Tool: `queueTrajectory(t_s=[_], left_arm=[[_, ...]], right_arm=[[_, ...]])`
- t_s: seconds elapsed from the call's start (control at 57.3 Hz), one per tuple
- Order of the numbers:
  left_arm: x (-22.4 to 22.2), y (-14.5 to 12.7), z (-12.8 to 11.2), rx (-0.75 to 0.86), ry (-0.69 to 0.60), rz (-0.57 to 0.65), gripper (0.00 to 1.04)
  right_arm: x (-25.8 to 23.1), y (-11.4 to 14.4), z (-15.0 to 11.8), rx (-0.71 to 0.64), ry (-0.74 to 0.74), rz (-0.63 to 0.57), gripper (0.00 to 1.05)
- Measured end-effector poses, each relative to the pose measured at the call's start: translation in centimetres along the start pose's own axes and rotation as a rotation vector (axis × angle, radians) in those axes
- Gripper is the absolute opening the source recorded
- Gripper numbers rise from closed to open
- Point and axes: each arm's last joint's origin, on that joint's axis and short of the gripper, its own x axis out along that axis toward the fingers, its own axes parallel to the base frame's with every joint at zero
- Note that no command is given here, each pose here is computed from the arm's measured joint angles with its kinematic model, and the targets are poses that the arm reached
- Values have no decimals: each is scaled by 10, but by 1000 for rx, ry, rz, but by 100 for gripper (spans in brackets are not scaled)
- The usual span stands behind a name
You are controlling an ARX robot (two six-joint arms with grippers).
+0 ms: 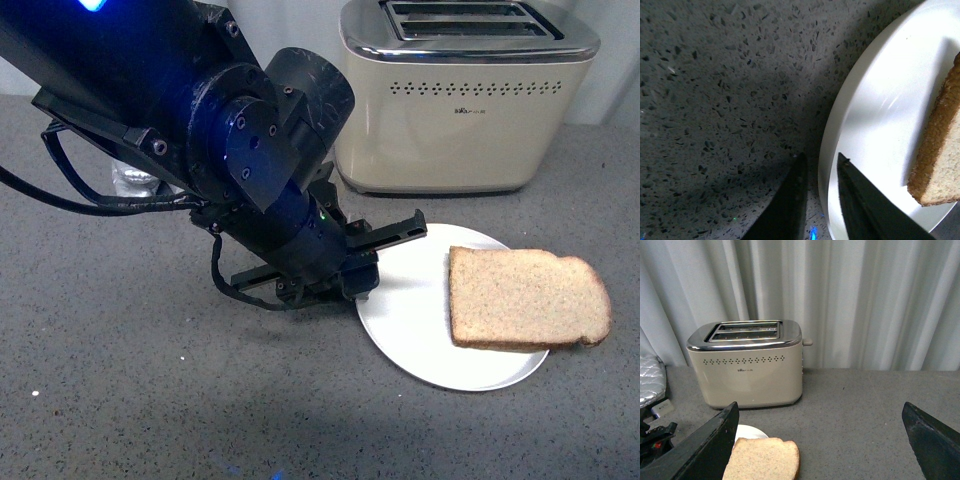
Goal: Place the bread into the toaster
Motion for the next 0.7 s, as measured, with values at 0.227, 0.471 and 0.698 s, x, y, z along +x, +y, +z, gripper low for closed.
queueTrajectory(t_s=[0.227, 0.471, 0.698], left_arm=[[-34, -3, 9, 33, -188, -14, 64], [-108, 2, -9, 179, -637, 94, 100], [-166, 42, -61, 76, -936, 164, 98]], right_arm=[[0, 0, 0, 0, 0, 0, 95], [0, 0, 0, 0, 0, 0, 95], [0, 0, 0, 0, 0, 0, 95]])
